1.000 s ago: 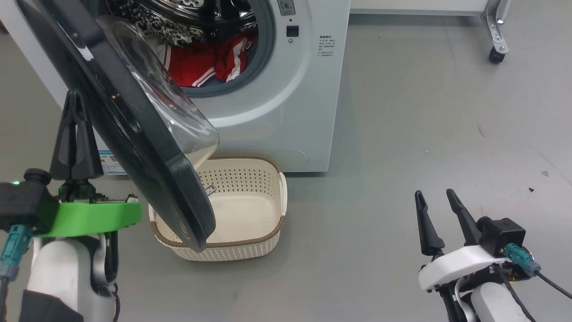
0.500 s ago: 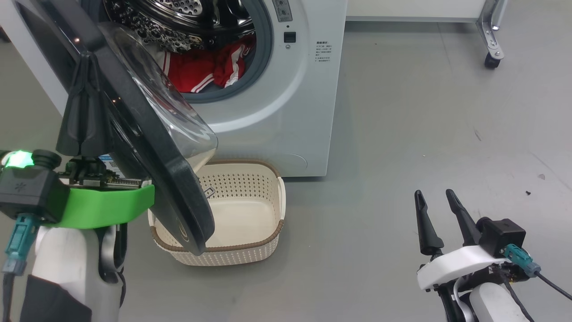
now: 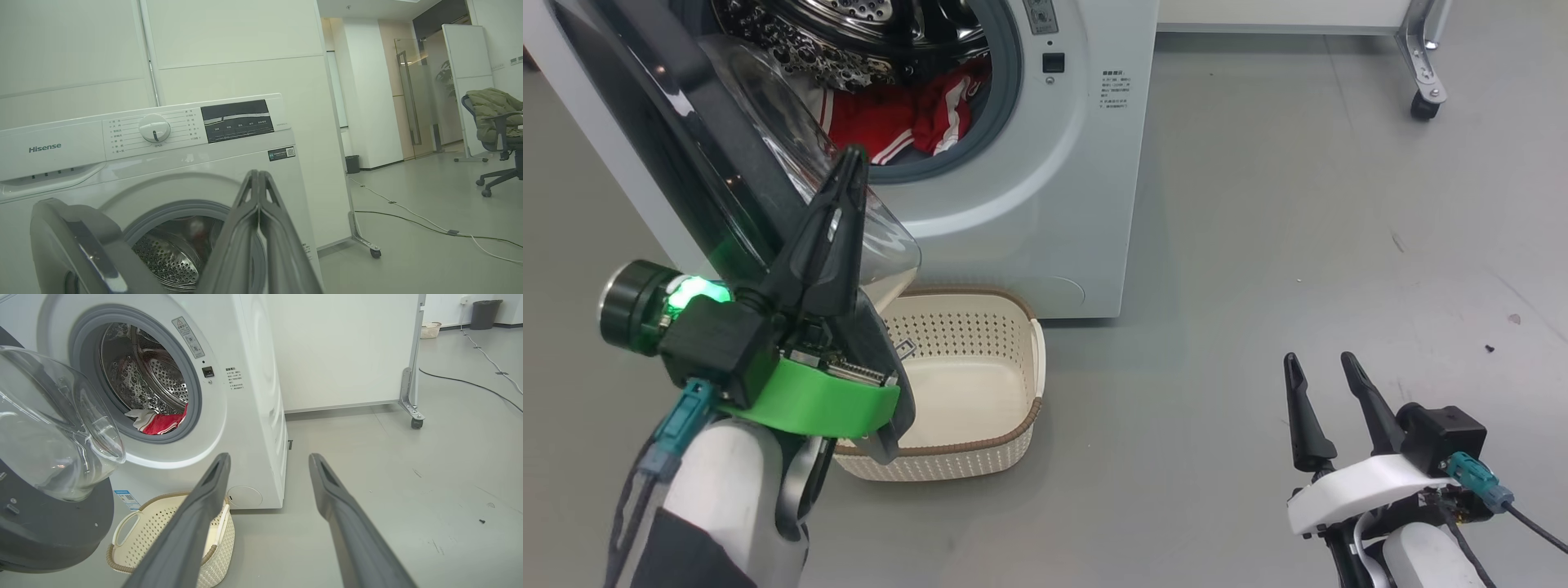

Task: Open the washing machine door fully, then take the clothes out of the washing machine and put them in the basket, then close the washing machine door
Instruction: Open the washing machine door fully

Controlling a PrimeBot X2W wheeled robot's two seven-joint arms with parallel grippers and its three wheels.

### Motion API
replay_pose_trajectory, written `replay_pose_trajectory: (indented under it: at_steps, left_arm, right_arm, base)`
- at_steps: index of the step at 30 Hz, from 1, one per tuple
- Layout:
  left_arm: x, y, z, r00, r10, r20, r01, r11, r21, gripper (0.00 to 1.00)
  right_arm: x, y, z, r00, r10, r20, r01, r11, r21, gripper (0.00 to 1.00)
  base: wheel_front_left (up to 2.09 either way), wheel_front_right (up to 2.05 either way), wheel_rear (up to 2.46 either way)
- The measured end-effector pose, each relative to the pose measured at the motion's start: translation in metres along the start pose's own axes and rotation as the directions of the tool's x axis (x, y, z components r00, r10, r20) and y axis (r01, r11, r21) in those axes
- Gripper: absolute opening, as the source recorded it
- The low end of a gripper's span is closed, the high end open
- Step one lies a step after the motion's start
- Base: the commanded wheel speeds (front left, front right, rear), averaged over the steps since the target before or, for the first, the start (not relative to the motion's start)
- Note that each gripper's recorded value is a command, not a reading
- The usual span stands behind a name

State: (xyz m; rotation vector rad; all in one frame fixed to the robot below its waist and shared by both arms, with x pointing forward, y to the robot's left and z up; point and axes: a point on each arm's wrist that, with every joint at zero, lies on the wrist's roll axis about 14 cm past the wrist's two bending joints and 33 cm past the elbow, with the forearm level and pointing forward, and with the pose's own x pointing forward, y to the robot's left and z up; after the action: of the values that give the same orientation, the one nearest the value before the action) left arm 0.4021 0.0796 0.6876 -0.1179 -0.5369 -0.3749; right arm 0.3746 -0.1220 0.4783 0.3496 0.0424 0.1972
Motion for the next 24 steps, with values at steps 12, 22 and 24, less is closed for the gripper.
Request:
replay_pose_trajectory:
  at_steps: [12,22,24]
  left_arm:
    - [-0.036,-0.027,-0.077,0.954,-0.051,-0.295,0.017,0.993,-0.117,0.0]
    - [-0.059,-0.034,-0.117,0.894,-0.07,-0.443,-0.008,0.985,-0.172,0.0]
    - [-0.063,-0.033,-0.123,0.882,-0.066,-0.466,-0.017,0.985,-0.172,0.0]
  right_arm:
    - [0.001,0.002,-0.003,1.0,0.007,-0.006,-0.007,1.0,0.003,1.0]
    - [-0.001,-0.001,-0.005,1.0,-0.002,-0.011,0.002,1.0,0.0,1.0]
    - [-0.001,-0.001,-0.006,1.0,0.0,-0.013,0.0,1.0,0.002,1.0]
  base:
    - [0.0,0.0,0.0]
    - [0.0,0.0,0.0]
    - [0.0,0.0,0.0]
